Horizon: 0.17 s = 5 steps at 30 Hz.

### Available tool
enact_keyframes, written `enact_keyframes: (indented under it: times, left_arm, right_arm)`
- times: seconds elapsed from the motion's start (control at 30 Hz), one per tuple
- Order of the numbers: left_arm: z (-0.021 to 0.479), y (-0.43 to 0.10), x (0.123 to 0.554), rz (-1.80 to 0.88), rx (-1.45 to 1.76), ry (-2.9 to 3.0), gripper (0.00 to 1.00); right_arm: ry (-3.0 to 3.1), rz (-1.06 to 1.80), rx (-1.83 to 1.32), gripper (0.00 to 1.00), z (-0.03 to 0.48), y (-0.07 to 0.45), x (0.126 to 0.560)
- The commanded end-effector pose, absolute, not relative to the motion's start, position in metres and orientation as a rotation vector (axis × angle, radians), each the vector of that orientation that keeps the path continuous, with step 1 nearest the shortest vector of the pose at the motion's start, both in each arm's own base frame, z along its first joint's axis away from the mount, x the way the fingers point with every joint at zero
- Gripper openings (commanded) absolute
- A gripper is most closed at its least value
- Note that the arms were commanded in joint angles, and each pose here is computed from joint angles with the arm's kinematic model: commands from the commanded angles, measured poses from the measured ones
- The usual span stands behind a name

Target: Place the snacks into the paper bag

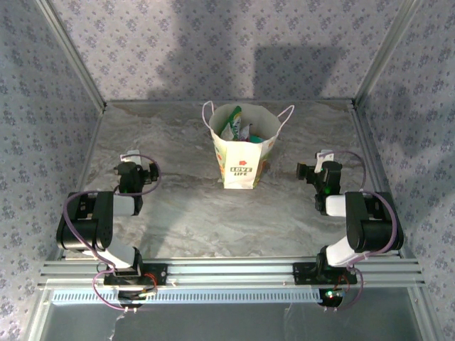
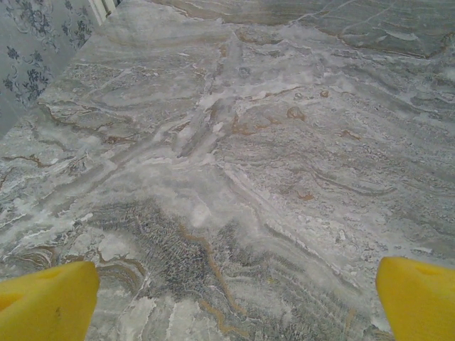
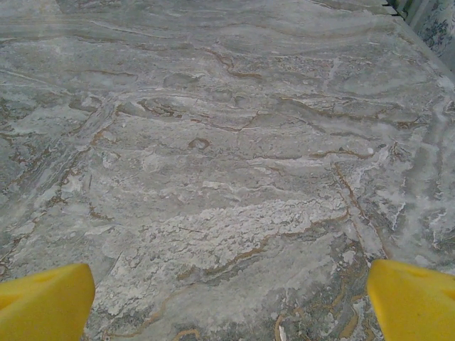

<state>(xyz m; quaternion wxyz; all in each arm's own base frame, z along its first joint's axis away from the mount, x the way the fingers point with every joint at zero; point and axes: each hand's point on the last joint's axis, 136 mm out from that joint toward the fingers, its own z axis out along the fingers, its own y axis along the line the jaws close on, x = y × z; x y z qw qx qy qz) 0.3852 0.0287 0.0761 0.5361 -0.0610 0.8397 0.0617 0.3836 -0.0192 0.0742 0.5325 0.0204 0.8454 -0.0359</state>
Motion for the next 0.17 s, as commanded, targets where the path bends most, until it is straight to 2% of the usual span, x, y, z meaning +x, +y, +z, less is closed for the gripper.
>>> enact_keyframes:
  times: [0.0,0.13]
  left_arm:
    - [0.0908,0.0269,0.3945,0.122,-0.150,1.940,1.00]
    - [0.0907,0.0270,0.3945,0.123,-0.149,1.940,1.00]
  right_arm:
    - [1.988,-0.089,0.038,1.00,0.0824,-0.0203,0.3905]
    - [1.987,-0.089,0.040,1.00,0.0827,-0.0208,0.3904]
